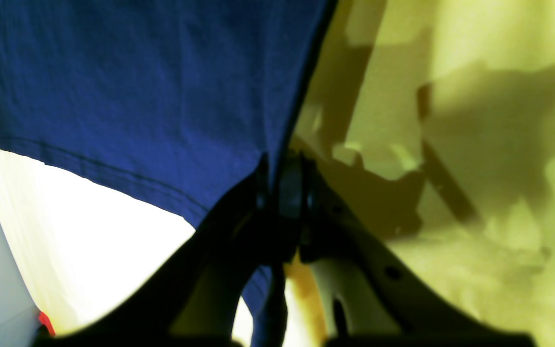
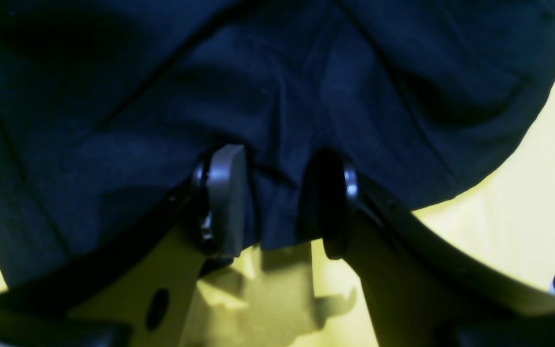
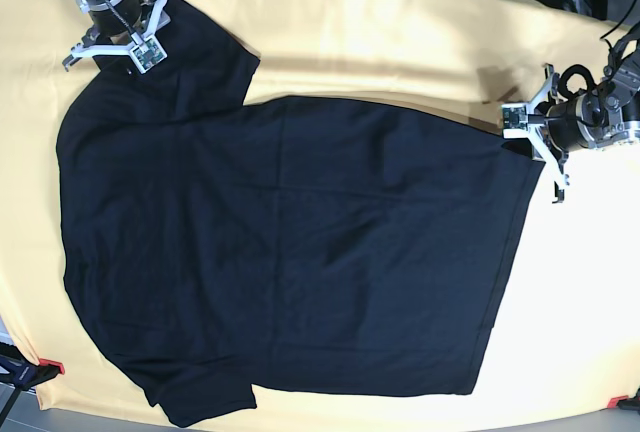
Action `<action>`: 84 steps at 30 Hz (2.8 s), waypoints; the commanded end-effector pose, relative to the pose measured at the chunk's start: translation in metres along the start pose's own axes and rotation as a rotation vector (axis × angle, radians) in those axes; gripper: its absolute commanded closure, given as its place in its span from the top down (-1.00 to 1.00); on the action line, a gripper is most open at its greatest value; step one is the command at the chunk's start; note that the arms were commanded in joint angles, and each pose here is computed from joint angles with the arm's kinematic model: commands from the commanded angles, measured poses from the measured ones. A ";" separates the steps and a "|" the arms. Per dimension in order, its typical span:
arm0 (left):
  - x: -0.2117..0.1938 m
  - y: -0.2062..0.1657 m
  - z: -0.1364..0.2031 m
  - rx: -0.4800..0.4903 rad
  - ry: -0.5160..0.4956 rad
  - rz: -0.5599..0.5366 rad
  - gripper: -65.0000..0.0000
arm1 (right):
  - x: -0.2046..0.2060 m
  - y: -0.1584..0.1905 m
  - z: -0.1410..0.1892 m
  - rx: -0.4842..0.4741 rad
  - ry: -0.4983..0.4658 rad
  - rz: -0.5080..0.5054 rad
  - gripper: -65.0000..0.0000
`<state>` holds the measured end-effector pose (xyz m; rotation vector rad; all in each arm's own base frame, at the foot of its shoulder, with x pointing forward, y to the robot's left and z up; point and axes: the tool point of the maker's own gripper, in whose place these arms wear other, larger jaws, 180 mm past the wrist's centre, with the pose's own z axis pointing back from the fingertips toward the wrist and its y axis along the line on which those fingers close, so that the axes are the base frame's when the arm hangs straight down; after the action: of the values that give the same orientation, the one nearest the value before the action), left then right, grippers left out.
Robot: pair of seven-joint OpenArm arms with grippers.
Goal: Fold the T-shirt properly
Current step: 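Close both grippers on the navy shirt's edge corners, then drag the gripped shirt edge toward the robot with both grippers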
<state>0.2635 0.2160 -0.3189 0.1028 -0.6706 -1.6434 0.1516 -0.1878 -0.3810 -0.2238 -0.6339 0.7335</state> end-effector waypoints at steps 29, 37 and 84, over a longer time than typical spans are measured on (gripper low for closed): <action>0.018 0.054 0.022 0.254 0.058 -0.039 -1.00 | 0.007 -0.033 0.014 -0.166 0.014 0.017 -1.00; 0.026 0.054 0.024 0.255 0.048 -0.042 -1.00 | 0.004 -0.034 0.017 -0.172 0.043 0.013 -1.00; 0.049 -0.105 0.052 -0.310 0.154 0.008 -1.00 | -0.073 0.009 0.092 -0.066 0.319 0.149 -1.00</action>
<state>0.1366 0.1917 -0.3167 -0.0129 -0.2906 -1.6748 0.0487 -0.2316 -0.3513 -0.4300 -0.3378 0.7965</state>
